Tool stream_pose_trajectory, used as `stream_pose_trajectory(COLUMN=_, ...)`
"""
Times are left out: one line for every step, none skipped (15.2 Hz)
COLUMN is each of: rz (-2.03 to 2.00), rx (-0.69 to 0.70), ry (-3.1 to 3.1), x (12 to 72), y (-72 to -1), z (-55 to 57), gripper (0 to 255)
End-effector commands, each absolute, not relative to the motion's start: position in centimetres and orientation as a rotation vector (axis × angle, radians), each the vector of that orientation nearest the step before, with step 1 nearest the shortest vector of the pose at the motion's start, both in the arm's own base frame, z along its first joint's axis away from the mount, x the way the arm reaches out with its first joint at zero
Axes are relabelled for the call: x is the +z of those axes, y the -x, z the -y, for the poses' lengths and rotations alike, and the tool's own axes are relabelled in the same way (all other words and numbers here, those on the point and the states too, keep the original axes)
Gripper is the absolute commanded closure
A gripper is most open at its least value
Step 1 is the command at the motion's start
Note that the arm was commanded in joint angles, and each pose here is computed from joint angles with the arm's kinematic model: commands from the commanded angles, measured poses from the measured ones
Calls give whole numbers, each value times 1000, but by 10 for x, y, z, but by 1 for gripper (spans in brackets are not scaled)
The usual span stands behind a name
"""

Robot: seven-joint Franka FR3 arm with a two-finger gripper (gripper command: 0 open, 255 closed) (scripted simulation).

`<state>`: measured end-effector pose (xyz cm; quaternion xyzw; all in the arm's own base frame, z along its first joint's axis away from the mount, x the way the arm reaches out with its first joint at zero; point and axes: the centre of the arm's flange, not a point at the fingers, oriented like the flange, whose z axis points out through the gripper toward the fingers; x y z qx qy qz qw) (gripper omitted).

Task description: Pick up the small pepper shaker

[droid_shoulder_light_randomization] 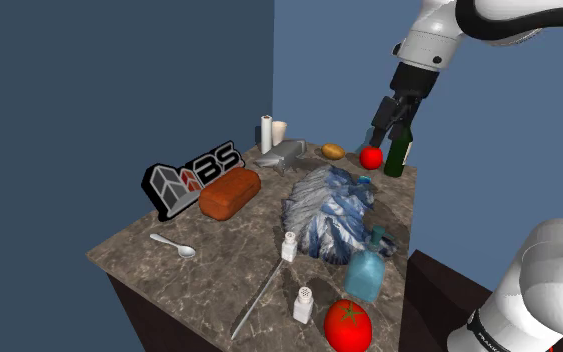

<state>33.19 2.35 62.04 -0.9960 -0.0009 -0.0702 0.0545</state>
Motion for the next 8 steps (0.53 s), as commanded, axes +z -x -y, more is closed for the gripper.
stream_pose_trajectory(rz=3, rx=-213, ry=3025, x=620, y=-332, z=-24, gripper=0)
stream_pose_trajectory(rz=4, rx=-219, ry=3022, x=609, y=-330, z=-30, gripper=0)
stream_pose_trajectory(rz=4, rx=-225, ry=3019, x=598, y=-328, z=-37, gripper=0)
stream_pose_trajectory(rz=5, rx=-231, ry=3016, x=587, y=-326, z=-43, gripper=0)
stream_pose_trajectory(rz=6, rx=-236, ry=3013, x=575, y=-325, z=-50, gripper=0)
stream_pose_trajectory(rz=7, rx=-242, ry=3010, x=564, y=-323, z=-57, gripper=0)
stream_pose_trajectory(rz=8, rx=-248, ry=3007, x=553, y=-321, z=-63, gripper=0)
stream_pose_trajectory(rz=9, rx=-254, ry=3004, x=542, y=-320, z=-70, gripper=0)
